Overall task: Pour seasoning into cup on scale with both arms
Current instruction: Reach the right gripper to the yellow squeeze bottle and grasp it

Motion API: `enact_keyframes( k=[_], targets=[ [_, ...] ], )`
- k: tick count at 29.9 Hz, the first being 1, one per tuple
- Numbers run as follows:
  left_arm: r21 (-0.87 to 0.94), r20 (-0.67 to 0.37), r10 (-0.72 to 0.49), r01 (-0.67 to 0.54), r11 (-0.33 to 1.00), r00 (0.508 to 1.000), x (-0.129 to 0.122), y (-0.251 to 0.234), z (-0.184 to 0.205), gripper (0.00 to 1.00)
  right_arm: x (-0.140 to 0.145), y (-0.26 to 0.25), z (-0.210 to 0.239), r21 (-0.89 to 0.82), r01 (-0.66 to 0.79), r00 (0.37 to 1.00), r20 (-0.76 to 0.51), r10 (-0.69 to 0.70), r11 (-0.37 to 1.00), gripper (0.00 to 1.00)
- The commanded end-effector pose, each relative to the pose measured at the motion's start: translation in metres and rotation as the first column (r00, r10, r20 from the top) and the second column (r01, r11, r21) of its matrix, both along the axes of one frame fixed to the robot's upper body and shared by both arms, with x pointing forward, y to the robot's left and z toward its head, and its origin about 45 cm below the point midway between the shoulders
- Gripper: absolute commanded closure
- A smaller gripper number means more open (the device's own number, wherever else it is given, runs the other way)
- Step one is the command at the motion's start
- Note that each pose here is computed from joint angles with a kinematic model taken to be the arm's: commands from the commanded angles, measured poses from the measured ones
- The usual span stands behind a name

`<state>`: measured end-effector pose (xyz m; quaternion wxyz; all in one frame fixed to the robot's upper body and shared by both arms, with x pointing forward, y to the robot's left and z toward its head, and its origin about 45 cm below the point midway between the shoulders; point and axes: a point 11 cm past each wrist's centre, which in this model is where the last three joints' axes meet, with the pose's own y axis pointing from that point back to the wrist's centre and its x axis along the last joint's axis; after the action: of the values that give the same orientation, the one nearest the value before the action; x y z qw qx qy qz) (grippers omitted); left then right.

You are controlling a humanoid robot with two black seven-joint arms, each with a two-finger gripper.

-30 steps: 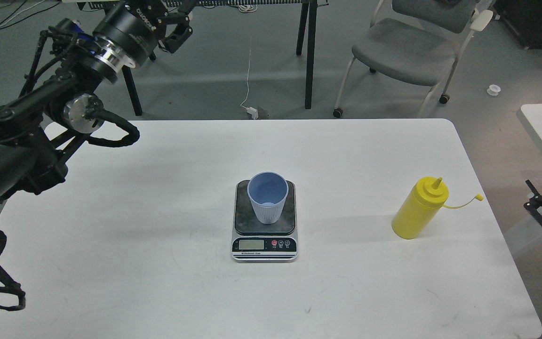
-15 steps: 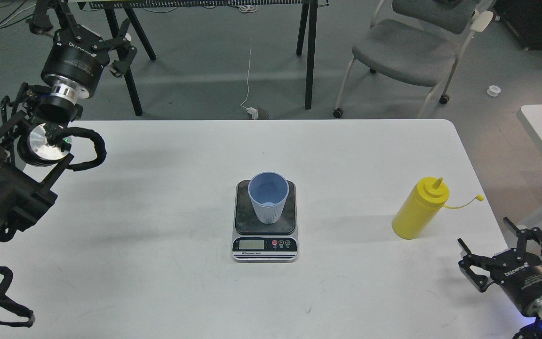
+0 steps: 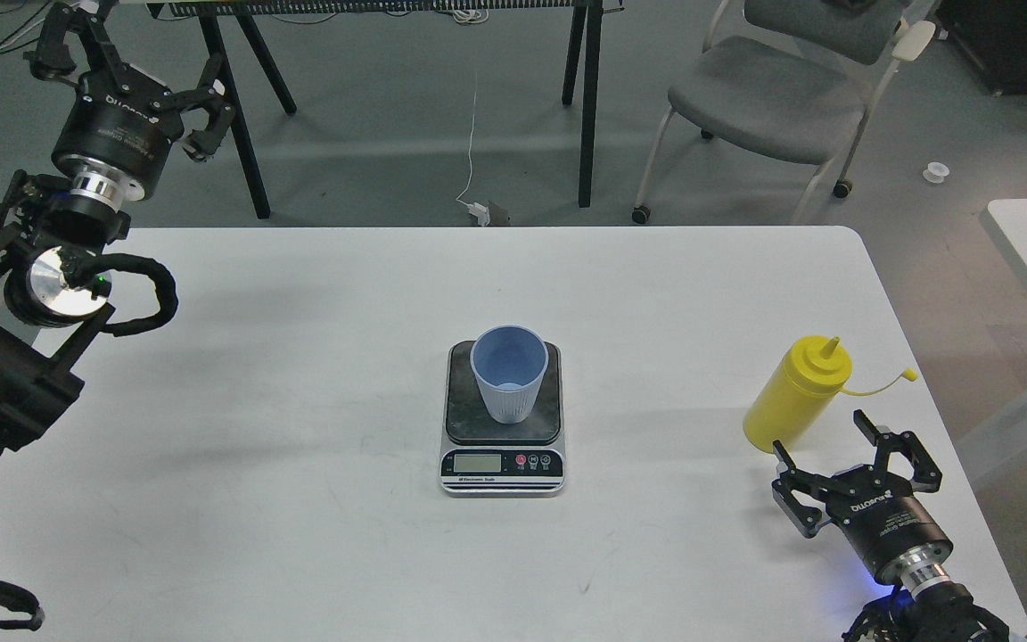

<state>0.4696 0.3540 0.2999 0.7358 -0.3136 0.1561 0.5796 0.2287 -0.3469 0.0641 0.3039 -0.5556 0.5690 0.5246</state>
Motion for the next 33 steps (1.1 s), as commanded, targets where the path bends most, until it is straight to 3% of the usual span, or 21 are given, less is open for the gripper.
enact_keyframes(
  k=[1,18,29,33],
  targets=[
    [0.001,-0.002,-0.001,0.001,1.000,1.000,0.000,-0.001,-0.001,0.01,0.014,-0.002,0.001,-0.010,0.009,1.000,0.017,-0.009,1.000,0.00],
    [0.004,-0.006,0.002,-0.002,1.000,1.000,0.000,-0.001,-0.002,0.01,0.047,0.028,-0.007,0.048,0.036,0.998,0.041,-0.038,0.998,0.09],
    [0.009,-0.002,0.003,-0.003,1.000,1.000,0.000,0.001,0.001,0.01,0.085,0.028,0.014,0.023,0.039,0.993,0.115,-0.041,0.999,0.45],
    [0.016,0.008,0.014,-0.014,1.000,1.000,-0.003,0.012,0.004,0.01,0.119,0.010,0.053,-0.059,0.021,0.976,0.218,-0.008,0.998,0.48]
  ],
)
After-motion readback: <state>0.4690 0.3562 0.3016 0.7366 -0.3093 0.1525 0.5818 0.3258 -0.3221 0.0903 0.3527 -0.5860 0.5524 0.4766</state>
